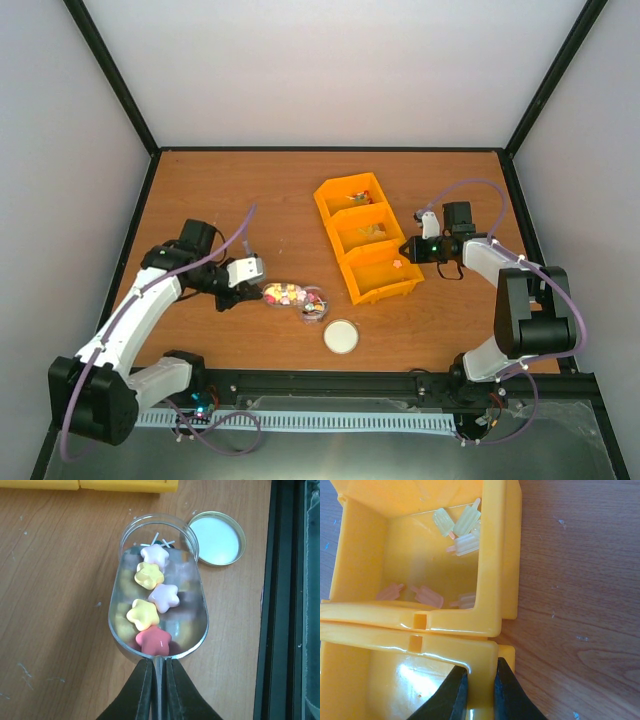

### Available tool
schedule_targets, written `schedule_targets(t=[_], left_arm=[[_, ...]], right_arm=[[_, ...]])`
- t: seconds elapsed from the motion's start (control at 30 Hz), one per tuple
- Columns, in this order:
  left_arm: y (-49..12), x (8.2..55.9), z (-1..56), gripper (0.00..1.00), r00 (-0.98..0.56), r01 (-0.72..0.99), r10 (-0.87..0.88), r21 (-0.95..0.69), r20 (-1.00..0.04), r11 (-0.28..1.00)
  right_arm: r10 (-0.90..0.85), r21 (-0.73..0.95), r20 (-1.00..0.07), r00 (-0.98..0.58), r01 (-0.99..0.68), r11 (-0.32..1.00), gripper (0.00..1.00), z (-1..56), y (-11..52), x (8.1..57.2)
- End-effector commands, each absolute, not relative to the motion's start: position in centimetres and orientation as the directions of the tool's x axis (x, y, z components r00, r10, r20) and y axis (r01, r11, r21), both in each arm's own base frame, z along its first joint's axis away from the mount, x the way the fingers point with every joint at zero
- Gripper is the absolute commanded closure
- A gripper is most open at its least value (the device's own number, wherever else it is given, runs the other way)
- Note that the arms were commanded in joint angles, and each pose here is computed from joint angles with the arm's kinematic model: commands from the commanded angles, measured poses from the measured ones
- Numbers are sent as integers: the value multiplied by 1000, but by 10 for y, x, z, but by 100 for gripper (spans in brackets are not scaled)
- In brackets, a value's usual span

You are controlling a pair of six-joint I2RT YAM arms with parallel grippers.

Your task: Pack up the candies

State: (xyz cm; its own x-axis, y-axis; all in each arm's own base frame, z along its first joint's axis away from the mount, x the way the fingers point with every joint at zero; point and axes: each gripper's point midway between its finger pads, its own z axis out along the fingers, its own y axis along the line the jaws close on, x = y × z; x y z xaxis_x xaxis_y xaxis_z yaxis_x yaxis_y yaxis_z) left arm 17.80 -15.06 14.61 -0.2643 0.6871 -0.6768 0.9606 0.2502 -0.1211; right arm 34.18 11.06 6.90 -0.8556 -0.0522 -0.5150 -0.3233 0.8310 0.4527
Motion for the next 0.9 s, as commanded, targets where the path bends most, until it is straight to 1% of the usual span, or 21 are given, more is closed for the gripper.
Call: schedule_targets(t=[0.0,0.23,0.63,0.73,0.87], left_arm=[[-154,182,153,99,-186,978,746,-47,-639,203],[-156,195,160,99,-182,975,779,-9,-600,220],[-157,193,161,99,-107,986,850,52,-516,156],[-160,192,159,99,-89,987,870,76,-485,143],[-164,193,161,99,-69,988,881,92,-468,127]], right_arm=[[-73,427,-588,-806,-385,818,97,85,114,353],[-77,414,-593,-801,-386,824,97,87,112,354],[-127,346,-613,-780,-410,844,97,94,106,362],[-171,313,-621,-765,-443,840,97,97,105,364],[-276,227,-634,-722,-515,827,97,104,101,372]])
